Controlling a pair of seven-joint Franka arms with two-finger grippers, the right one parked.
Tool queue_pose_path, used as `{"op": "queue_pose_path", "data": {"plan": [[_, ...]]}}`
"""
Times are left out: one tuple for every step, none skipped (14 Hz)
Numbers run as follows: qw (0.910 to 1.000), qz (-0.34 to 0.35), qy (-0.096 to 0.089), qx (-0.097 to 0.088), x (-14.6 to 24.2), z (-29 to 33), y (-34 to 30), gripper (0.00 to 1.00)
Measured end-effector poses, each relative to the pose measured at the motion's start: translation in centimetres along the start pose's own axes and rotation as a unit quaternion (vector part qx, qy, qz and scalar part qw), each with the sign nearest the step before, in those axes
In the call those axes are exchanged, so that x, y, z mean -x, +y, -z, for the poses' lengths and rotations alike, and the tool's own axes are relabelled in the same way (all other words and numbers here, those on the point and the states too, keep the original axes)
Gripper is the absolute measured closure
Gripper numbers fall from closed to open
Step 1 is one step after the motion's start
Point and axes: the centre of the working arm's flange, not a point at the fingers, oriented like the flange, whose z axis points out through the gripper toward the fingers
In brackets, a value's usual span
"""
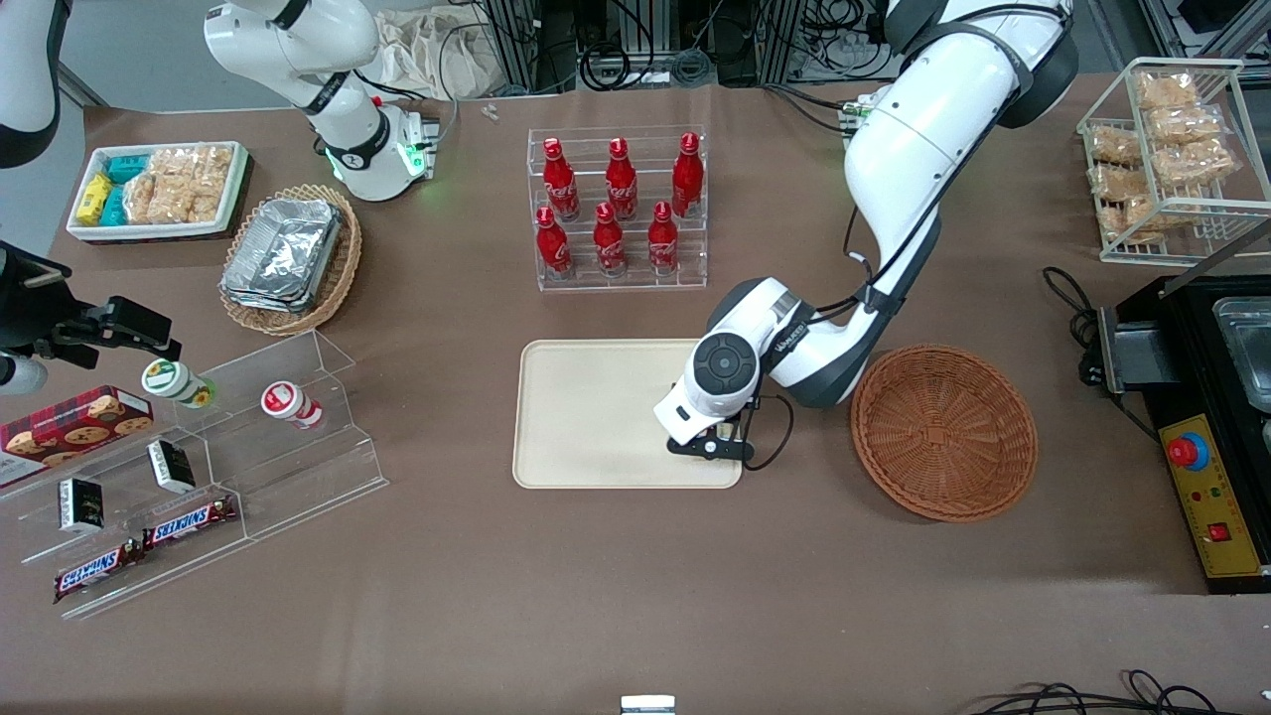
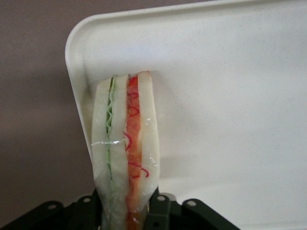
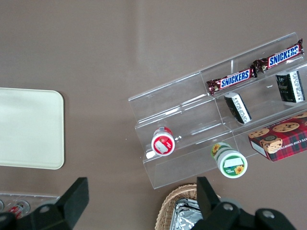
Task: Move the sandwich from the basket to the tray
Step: 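Lower the sandwich onto the tray and open the left gripper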
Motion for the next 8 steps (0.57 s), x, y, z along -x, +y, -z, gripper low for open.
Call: {"op": "queue_pose_path", "data": {"plan": [[1.0, 0.002, 0.0, 0.0, 0.0, 0.0, 0.0, 0.44], [1.0, 0.004, 0.001, 0.0, -0.2, 0.1, -0.2, 0.36], [1.0, 0.007, 0.004, 0.001, -0.4, 0.4, -0.3, 0.25], [0.9999, 0.012, 0.009, 0.003, -0.7, 0.9, -0.5, 0.16], [0.9996, 0.023, 0.015, 0.003, -1.1, 1.6, -0.9, 0.05], [0.999, 0.038, 0.023, -0.001, -1.6, 2.8, -1.7, 0.0], [0.9984, 0.049, 0.026, -0.01, -1.9, 4.2, -2.8, 0.0], [0.9977, 0.059, 0.027, -0.023, -2.1, 6.0, -4.1, 0.0]]}}
